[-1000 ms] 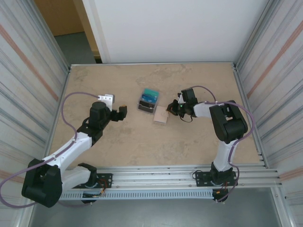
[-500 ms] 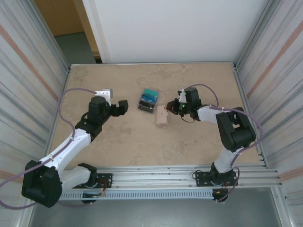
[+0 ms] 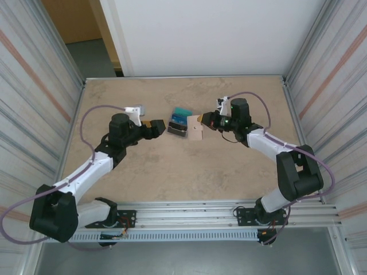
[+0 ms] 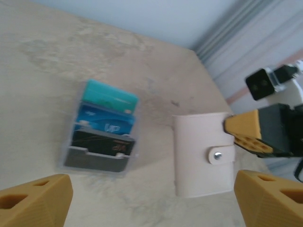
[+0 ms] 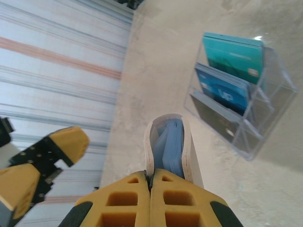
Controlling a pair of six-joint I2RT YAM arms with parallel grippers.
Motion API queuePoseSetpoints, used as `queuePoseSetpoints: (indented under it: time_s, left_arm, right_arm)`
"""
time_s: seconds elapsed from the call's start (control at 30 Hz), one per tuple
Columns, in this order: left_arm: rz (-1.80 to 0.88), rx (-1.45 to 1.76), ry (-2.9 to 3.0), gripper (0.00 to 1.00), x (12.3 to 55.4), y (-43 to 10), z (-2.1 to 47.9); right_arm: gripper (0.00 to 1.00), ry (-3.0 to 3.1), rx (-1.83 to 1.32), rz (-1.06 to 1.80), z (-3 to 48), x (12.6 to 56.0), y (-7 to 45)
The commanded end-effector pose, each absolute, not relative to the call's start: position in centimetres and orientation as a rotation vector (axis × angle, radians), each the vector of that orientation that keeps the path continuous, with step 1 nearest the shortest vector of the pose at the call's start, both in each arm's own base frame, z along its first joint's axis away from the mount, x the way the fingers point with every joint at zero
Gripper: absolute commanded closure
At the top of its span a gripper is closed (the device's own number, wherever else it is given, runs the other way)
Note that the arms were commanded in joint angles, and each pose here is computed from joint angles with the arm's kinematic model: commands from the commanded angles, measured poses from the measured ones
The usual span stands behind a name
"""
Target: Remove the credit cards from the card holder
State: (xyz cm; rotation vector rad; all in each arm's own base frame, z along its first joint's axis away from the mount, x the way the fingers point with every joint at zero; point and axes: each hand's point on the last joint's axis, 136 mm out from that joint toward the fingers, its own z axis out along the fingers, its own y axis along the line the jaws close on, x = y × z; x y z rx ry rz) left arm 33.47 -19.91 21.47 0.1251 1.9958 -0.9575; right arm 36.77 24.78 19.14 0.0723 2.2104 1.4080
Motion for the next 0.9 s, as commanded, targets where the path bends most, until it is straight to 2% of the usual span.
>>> queuePoseSetpoints:
  time_s: [0.0,0.37,0.7,0.87]
  left_arm:
    - [-1.165,0.246,1.892,0.13,32.3,-22.6,23.8]
    - [-1.328,0.45,1.822,0.18,31.2,-26.6,25.7]
    - [-1.429,0.512,1.755,0.34,30.9,-28.0,27.3]
    - [-1.461,0.525,1.722,0.47,30.7,-28.2,27.9]
  right_arm:
    - [1.0,2.055,-0.019,1.544,25.6,36.4,26.0]
    - [1.0,1.909,-0.087,1.761,31.5,35.8,28.4]
    - [1.0,1.873,-0.148,1.874,33.5,34.6,30.4]
    - [1.0,1.858,-0.157,1.907,33.9,34.5,30.7]
